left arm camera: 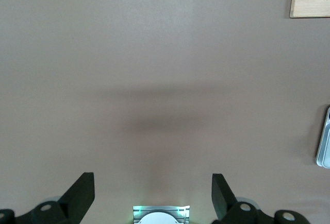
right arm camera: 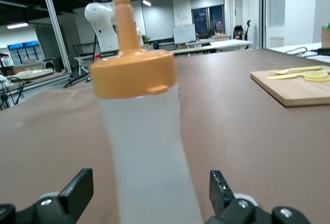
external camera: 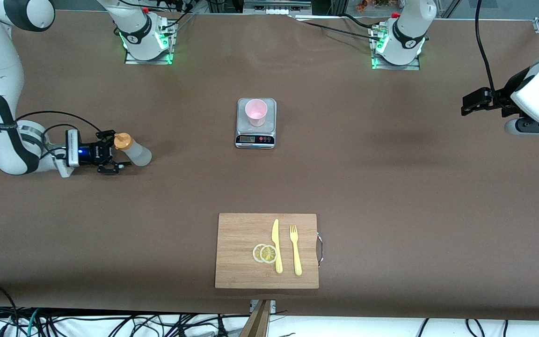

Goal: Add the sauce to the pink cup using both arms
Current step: 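Reach the right gripper to the white squeeze bottle, then close the right gripper on the bottle and lift it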

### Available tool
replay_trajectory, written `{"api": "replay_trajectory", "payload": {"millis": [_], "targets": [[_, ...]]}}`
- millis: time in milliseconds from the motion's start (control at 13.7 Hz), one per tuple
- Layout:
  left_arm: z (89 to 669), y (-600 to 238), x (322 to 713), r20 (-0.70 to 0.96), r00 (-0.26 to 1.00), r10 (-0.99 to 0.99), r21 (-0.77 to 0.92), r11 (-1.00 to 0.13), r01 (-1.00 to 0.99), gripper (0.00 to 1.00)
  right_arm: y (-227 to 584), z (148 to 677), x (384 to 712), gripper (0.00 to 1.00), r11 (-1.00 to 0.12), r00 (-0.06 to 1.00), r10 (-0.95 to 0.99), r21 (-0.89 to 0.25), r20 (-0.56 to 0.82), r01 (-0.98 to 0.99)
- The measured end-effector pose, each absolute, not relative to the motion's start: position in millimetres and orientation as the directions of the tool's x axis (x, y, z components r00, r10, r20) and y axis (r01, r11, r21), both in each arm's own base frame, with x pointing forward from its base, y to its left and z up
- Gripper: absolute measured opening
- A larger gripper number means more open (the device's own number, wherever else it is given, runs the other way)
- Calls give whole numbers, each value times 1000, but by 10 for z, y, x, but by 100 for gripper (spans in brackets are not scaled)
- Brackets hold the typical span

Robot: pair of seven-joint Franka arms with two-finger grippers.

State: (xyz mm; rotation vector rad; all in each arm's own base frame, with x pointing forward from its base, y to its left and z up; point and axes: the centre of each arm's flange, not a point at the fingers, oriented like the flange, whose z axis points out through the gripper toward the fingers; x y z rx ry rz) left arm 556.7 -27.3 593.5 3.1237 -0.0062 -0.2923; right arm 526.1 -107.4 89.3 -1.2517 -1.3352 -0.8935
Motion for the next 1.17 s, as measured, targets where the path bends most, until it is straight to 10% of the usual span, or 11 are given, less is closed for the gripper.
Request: {"api": "replay_trajectory", "payload": {"millis": [510,874,1165], "targets": [[5935,-258,5568,-185,983,-11,6,-1000,-10,100,-737,855,5317,100,220,105,178,-144,978,965],[5935,-258,5568,-185,983,-12,6,-1000,-11,100,-673,883,5368,50,236,139,204,-187,969,954],[5935,-257,5568,-185,983,-13,7,-1000,-12,100,-523,929,5443,44,260,171,236,-232,957,937]]}}
